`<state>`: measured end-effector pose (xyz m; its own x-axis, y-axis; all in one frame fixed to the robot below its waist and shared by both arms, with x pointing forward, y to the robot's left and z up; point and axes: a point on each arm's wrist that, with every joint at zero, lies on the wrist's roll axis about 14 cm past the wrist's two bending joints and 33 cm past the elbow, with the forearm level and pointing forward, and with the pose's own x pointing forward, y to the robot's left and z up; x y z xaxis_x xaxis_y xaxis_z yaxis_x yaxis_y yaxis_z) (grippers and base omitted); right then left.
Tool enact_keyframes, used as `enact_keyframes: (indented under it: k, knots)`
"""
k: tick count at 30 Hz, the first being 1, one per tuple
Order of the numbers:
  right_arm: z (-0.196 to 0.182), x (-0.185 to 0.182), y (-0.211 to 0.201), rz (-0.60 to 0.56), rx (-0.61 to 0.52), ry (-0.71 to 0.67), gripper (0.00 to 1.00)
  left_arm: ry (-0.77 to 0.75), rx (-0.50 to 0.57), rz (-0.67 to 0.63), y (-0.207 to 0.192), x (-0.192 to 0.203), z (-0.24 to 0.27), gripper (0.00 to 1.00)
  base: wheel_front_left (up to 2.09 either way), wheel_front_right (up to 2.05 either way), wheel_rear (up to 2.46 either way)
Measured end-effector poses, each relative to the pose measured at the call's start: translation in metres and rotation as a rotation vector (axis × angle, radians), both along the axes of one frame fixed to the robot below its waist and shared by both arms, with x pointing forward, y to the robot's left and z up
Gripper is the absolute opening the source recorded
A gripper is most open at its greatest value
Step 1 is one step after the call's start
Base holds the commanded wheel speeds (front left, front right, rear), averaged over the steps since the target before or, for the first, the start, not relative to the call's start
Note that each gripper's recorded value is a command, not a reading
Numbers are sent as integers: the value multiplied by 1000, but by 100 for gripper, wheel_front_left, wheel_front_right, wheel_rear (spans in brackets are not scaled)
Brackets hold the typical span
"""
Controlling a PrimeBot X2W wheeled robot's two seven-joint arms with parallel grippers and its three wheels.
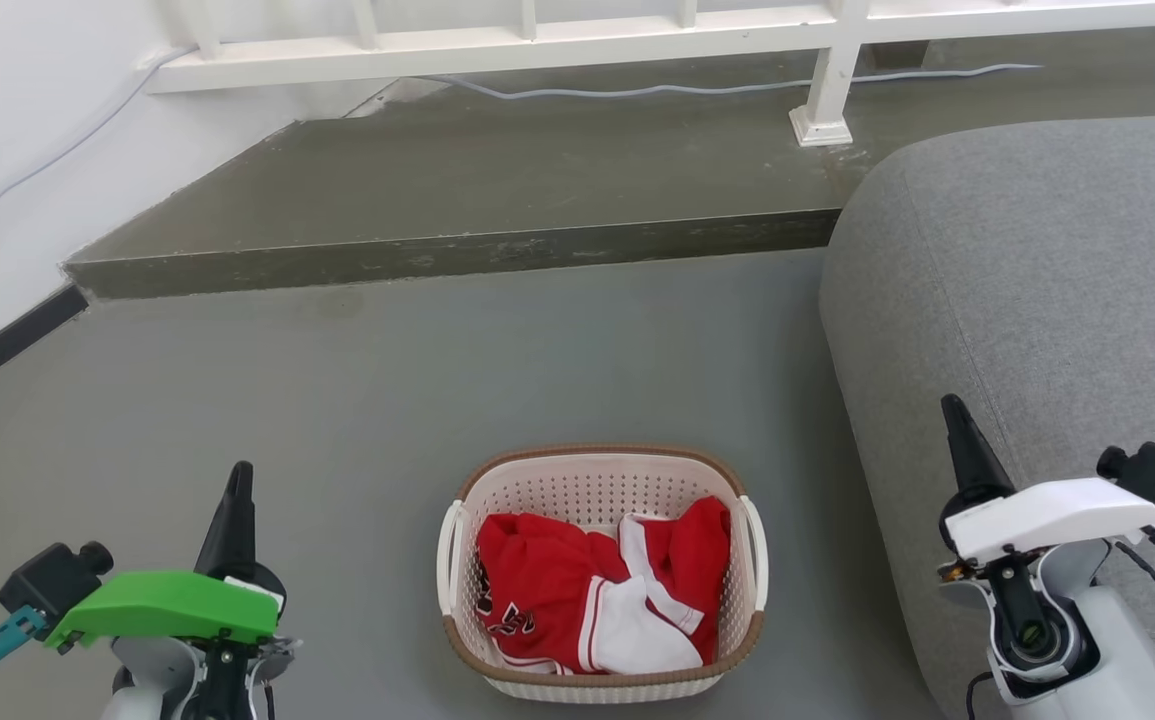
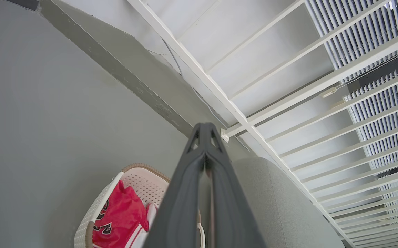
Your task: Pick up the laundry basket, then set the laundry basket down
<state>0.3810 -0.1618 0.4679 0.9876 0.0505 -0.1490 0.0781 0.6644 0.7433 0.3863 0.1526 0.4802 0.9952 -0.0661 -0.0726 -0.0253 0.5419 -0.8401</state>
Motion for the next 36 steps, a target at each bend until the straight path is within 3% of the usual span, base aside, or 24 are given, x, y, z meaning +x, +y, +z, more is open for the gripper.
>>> enact_keyframes:
  k: [36]
  knots:
    - [7,1,-26,-105,449,-5,0,33,-348,56,21,-2,2,0,0,0,0]
